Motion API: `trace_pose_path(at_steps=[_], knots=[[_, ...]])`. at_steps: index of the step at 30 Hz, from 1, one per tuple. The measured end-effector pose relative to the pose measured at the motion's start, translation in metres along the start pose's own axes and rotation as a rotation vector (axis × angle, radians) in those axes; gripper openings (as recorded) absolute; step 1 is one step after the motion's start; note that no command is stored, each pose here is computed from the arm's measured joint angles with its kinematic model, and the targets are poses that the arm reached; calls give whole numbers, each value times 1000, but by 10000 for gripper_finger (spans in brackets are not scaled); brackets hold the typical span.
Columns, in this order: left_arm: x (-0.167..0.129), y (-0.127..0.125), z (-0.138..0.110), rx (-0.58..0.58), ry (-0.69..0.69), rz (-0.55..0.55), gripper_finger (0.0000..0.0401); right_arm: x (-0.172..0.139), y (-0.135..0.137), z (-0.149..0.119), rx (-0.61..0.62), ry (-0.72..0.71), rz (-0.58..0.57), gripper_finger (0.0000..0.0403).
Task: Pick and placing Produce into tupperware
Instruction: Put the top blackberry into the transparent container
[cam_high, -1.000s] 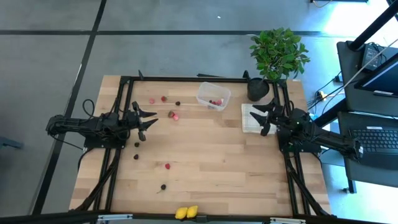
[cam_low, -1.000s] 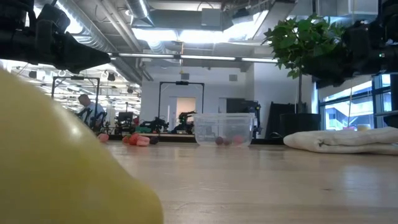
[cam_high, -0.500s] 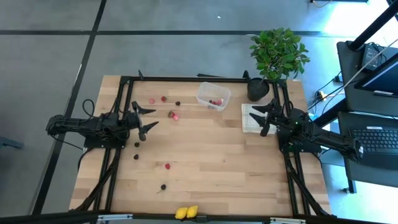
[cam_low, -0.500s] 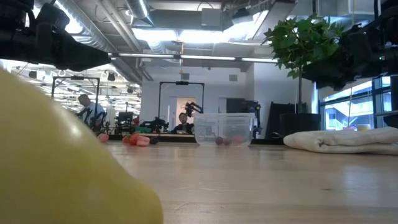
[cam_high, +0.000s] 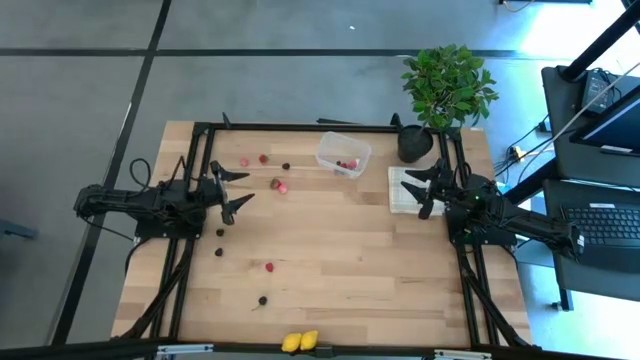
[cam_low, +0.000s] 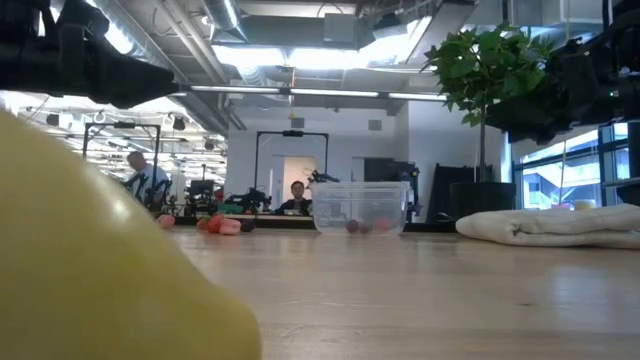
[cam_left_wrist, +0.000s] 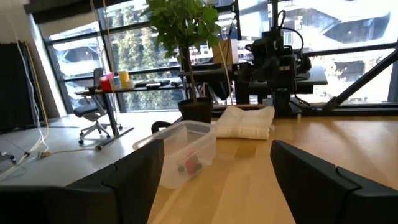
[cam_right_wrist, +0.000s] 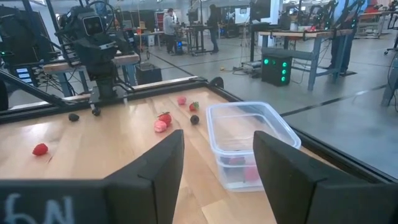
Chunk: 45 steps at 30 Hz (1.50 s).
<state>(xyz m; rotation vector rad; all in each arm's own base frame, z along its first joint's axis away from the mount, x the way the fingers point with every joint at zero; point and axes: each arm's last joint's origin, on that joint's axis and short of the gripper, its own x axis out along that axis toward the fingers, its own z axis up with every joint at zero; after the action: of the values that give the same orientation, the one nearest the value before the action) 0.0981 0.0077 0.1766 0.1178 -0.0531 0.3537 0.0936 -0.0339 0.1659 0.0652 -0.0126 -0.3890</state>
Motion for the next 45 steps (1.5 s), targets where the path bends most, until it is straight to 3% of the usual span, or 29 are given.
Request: trace_pose_path(at_steps=[6, 12, 24, 27, 30, 37, 45], knots=[[6, 0, 19, 18, 44, -3, 287, 0, 0, 0, -25, -3, 0, 195], [33, -4, 53, 96, 233, -16, 287, 0, 0, 0, -23, -3, 0, 195], [121, 23, 91, 38, 720, 216, 286, 0, 0, 0, -22, -2, 0, 195], [145, 34, 90, 14, 801, 150, 286, 0, 0, 0, -22, -2, 0, 195], [164, 43, 81, 62, 880, 61, 286, 0, 0, 0, -15, -1, 0, 195], [186, 61, 43, 153, 1057, 33, 286, 0, 0, 0, 30, 1, 0, 195], [199, 74, 16, 109, 1090, -51, 286, 0, 0, 0, 15, 1, 0, 195]])
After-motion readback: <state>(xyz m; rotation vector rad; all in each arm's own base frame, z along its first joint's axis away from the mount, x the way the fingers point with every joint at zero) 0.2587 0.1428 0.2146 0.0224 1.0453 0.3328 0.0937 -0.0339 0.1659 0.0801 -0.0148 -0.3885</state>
